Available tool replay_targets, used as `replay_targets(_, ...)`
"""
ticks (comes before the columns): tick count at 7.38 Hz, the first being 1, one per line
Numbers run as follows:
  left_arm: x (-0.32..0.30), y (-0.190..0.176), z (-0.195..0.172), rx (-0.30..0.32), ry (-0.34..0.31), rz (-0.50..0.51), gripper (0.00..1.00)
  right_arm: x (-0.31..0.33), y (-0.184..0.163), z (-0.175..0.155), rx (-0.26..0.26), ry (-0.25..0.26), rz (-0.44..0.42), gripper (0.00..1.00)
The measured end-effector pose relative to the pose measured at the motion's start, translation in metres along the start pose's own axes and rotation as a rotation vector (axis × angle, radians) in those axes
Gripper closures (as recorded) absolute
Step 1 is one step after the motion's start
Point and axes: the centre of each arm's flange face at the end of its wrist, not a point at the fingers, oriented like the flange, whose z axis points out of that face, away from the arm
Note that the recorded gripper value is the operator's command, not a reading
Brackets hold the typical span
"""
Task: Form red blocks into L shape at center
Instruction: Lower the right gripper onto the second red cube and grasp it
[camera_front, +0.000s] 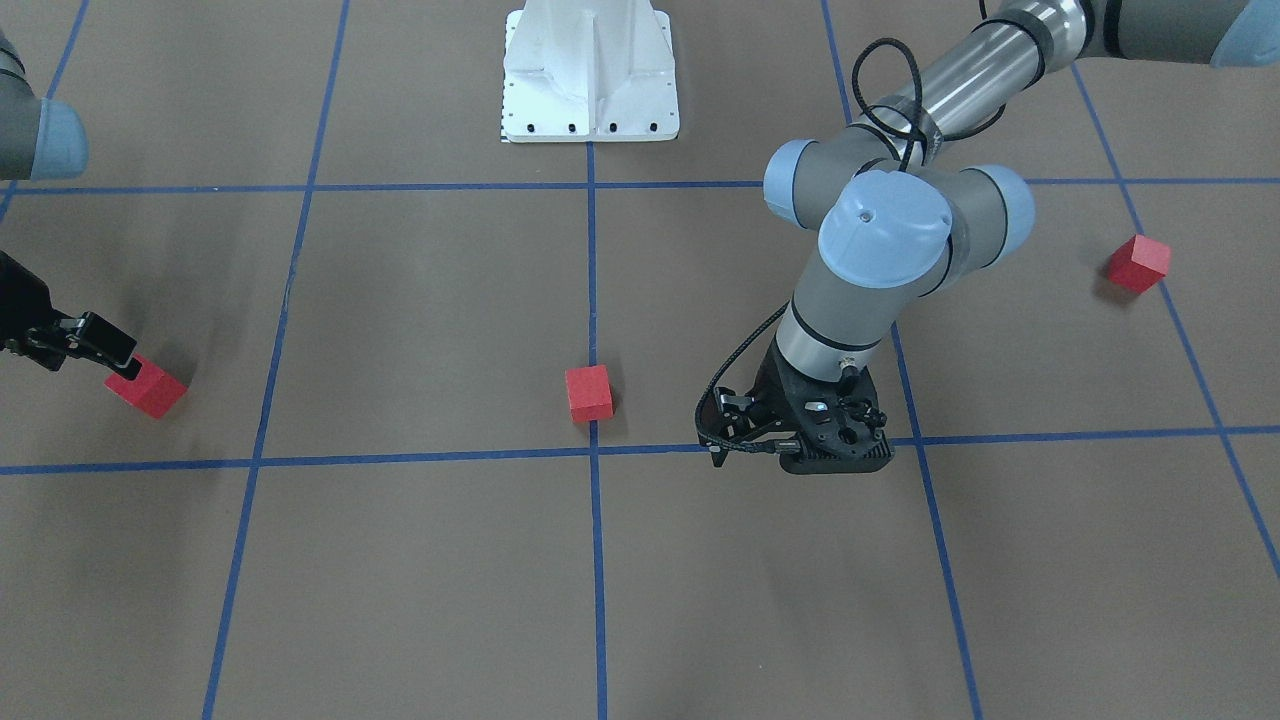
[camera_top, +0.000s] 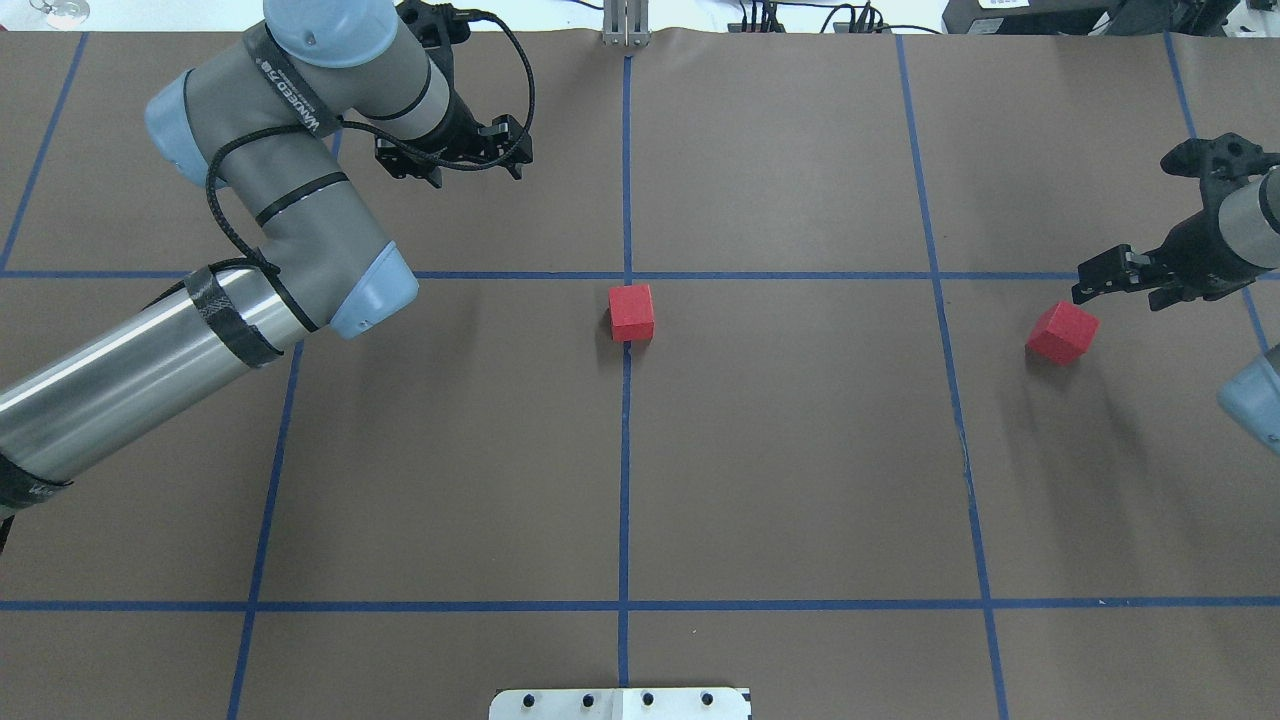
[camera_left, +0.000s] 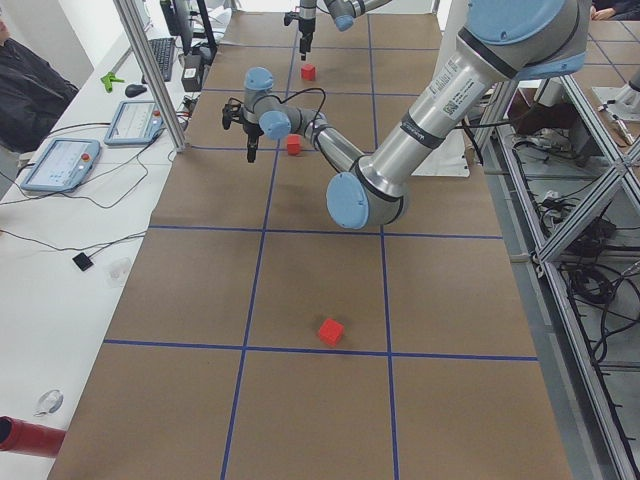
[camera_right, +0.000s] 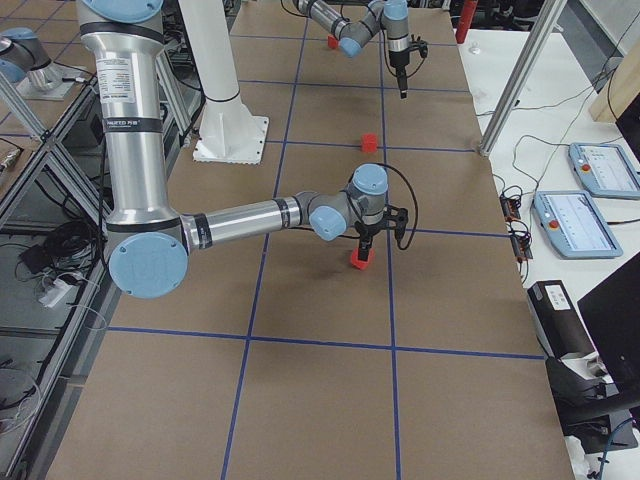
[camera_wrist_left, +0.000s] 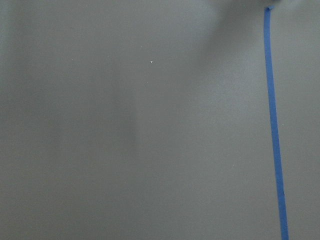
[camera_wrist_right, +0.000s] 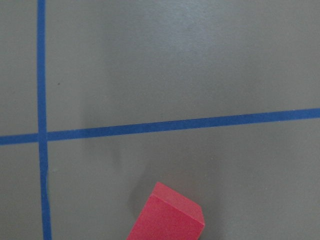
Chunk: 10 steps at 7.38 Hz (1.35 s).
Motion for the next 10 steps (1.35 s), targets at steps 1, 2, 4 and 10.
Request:
replay_targets(1, 0.000, -0.001, -0.001, 0.002, 0.001, -0.001, 0.00, -0.014, 0.002, 0.008, -0.008, -0.001, 0.048, 0.01)
replay_targets(2, -0.001, -0.002, -0.002, 0.004, 0.002, -0.002, 0.00, -0.021, 0.005, 0.017, -0.018, 0.006, 0.069, 0.01)
replay_targets(4, -0.002, -0.003, -0.003, 0.006, 0.002, -0.003, 0.00, -0.013, 0.007, 0.031, -0.036, 0.029, 0.087, 0.01)
replay_targets(10, -0.002, -0.002, -0.002, 0.007, 0.006, 0.000, 0.00, 0.001, -0.002, 0.056, -0.057, 0.072, 0.108, 0.03)
